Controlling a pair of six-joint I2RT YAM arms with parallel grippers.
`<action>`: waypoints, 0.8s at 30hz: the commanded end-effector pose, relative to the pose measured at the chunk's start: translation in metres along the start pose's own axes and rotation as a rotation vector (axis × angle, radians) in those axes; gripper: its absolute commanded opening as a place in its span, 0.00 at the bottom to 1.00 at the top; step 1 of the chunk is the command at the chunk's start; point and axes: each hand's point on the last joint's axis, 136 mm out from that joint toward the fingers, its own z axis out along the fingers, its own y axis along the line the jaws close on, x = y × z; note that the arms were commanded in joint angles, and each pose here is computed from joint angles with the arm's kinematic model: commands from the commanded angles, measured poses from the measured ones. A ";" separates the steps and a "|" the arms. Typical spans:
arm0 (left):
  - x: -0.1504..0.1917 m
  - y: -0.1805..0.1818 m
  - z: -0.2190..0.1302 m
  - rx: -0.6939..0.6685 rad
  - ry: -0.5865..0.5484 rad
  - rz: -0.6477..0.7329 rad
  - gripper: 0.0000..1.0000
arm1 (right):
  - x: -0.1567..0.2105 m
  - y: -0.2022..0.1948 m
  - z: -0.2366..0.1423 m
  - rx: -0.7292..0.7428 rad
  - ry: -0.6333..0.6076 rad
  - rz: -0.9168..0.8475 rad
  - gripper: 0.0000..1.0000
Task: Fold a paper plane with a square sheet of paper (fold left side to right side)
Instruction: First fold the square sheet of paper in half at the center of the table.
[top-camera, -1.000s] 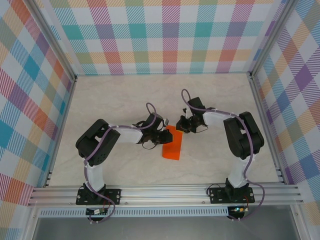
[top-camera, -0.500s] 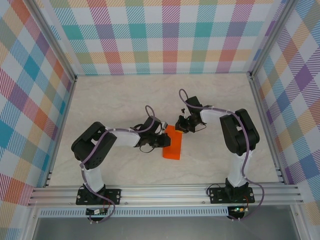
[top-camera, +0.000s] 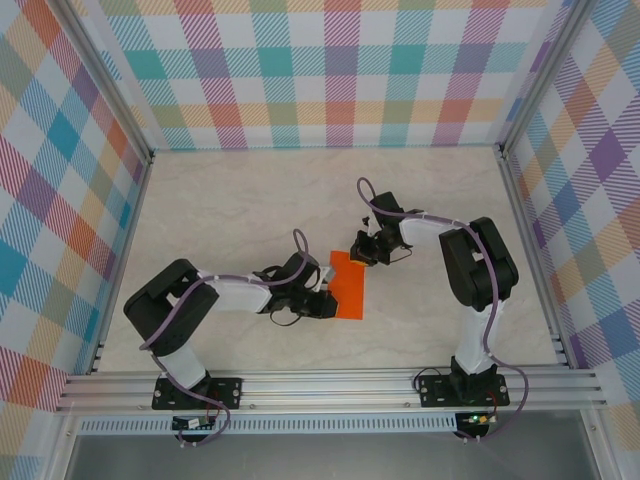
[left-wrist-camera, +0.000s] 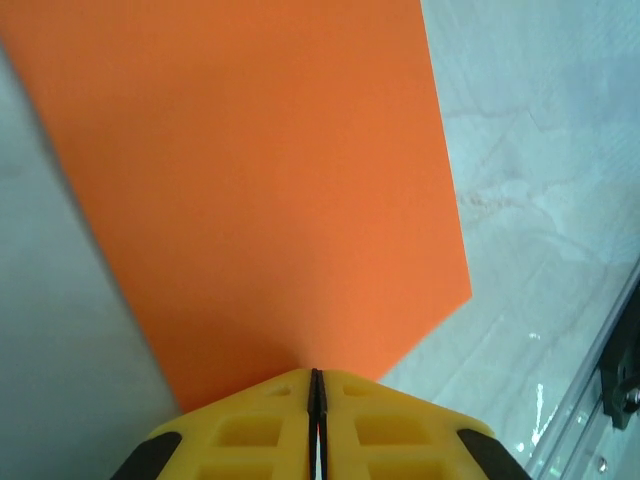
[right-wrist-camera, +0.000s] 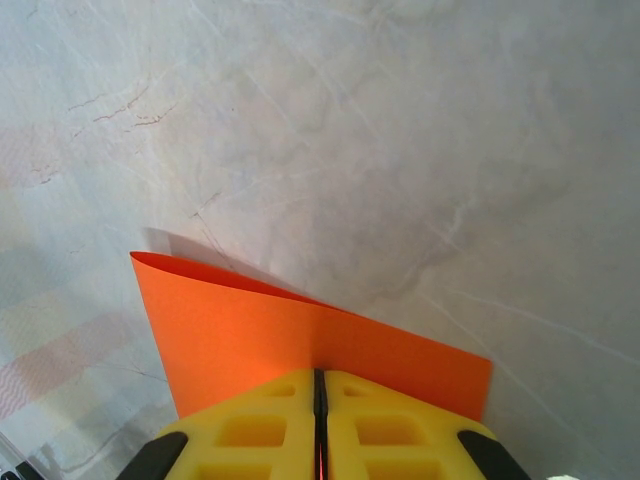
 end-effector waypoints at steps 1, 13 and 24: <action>0.033 0.002 -0.004 -0.014 0.081 -0.004 0.11 | 0.016 -0.029 0.014 0.111 0.063 0.026 0.09; -0.034 -0.018 -0.083 -0.032 -0.201 -0.060 0.36 | -0.024 0.046 -0.065 -0.018 -0.183 -0.226 0.43; -0.113 -0.003 -0.056 0.030 -0.220 -0.151 0.30 | 0.028 0.021 -0.124 0.070 -0.272 -0.252 0.96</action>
